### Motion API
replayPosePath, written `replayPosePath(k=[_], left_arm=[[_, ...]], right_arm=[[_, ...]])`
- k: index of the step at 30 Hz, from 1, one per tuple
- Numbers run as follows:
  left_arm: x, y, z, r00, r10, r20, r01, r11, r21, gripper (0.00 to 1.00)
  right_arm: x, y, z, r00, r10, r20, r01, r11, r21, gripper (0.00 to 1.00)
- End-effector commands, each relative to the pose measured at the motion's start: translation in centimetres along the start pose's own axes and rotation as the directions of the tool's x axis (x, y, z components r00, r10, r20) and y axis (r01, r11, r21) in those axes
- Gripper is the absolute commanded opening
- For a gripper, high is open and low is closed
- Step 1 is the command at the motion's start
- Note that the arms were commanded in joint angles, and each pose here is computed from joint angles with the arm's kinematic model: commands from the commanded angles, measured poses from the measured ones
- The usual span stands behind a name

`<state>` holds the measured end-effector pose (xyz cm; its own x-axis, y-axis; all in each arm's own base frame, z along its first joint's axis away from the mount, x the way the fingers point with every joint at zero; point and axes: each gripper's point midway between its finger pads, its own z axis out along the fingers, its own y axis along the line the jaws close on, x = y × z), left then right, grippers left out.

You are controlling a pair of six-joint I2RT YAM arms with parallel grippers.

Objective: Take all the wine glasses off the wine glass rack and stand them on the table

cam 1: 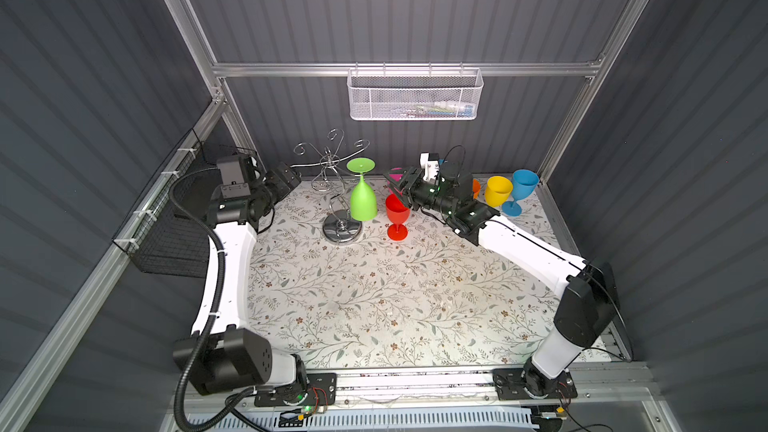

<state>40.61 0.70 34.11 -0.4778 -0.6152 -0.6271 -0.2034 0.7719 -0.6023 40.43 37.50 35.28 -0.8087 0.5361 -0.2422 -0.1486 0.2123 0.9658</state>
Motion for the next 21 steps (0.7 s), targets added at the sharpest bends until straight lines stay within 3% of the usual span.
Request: replayPosePath(k=[1,6,13,17,21], left_arm=[[1.1,-0.8,-1.2,0.999,0.038,-0.006,-0.037,0.997,0.068,1.00],[3.3,-1.3,-2.4,0.993,0.117,-0.010,-0.114,0.981,0.156,1.00],[3.9,-3.3,-4.6,0.958,0.281,0.053,-0.285,0.924,0.255,1.00],[4.3,-4.6,-5.7,0.928,0.355,0.109,-0.371,0.871,0.321,1.00],[5.3,-6.6,-7.1,0.888,0.425,0.177,-0.459,0.790,0.406,0.99]], right_arm=[[-0.6,1.9,0.4,1.000,0.016,0.004,-0.016,0.998,-0.055,0.49],[-1.1,1.6,1.3,1.000,0.021,0.014,-0.021,0.998,-0.052,0.44],[-1.7,1.9,2.2,0.999,0.020,0.029,-0.018,0.999,-0.049,0.43],[-1.8,1.6,2.8,0.999,0.023,0.026,-0.022,0.999,-0.042,0.41],[-1.9,1.3,3.2,0.999,0.021,0.029,-0.020,0.999,-0.035,0.36]])
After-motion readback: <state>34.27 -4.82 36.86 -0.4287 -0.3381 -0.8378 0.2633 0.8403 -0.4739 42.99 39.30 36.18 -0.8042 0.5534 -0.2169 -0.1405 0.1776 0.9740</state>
